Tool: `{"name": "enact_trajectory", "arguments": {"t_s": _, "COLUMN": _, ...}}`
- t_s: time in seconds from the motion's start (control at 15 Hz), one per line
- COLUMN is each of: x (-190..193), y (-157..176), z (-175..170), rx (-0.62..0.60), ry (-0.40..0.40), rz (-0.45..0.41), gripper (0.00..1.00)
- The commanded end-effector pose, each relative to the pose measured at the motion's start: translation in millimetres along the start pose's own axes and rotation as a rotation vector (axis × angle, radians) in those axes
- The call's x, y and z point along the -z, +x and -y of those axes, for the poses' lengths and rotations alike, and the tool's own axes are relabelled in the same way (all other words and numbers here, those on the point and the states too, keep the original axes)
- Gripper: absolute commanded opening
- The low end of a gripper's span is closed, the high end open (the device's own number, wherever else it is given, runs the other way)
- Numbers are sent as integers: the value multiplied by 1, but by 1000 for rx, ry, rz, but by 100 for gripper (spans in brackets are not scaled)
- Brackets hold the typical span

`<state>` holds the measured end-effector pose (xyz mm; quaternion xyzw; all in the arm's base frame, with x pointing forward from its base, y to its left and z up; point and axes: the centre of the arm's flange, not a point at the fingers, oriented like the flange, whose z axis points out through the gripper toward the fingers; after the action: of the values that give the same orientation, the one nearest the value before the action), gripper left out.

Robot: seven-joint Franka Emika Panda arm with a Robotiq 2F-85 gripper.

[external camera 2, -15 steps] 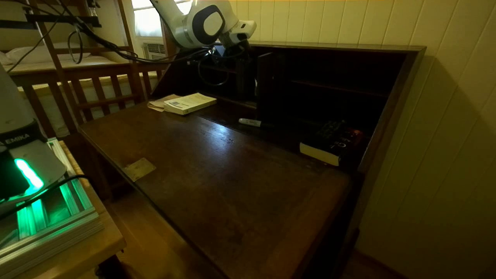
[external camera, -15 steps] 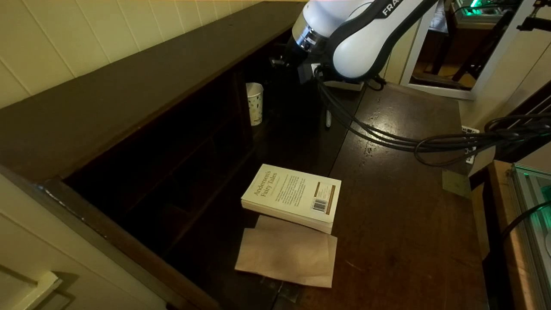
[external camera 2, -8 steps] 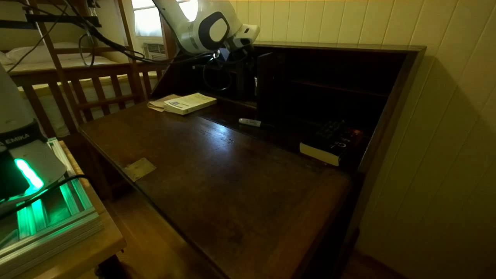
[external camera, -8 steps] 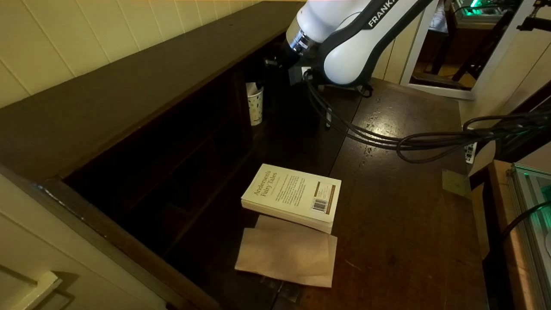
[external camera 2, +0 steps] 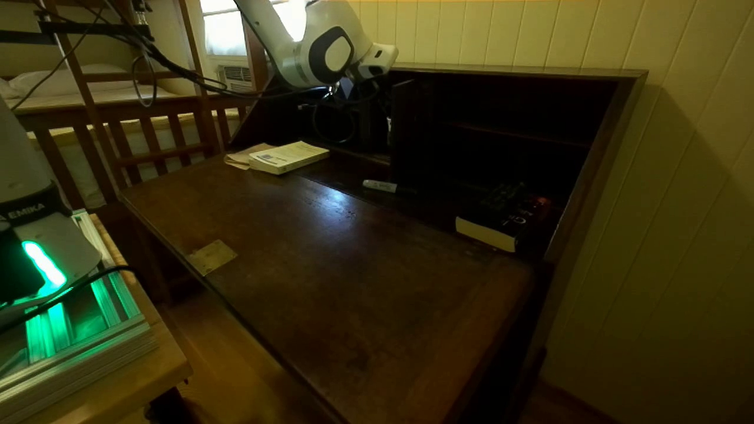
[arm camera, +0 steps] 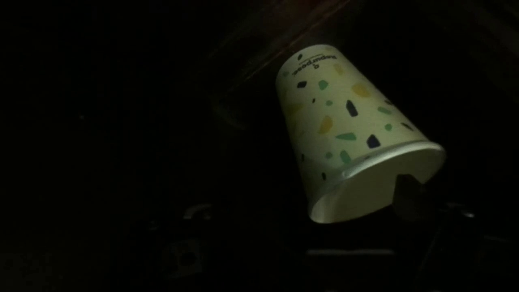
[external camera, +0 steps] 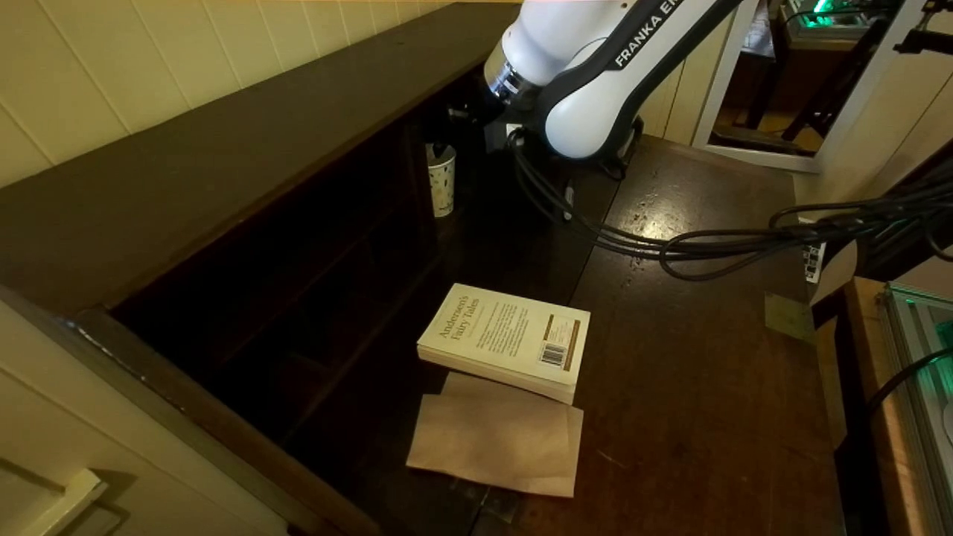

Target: Move the cup, then pick up the marker and put it in the cup

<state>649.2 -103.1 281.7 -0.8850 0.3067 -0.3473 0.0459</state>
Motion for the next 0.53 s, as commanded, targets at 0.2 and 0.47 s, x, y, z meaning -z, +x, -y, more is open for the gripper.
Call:
{"name": "enact_trajectory", "arguments": {"t_s": 0.2, "x": -14, "y": 5, "z": 7, "rx": -64, "ry": 21, "rz": -21, "gripper": 69}}
{"name": "enact_trajectory", "arguments": {"t_s": 0.47, "x": -15, "y": 4, "z": 6, "rx": -71, "ry": 18, "rz": -13, "gripper": 41}}
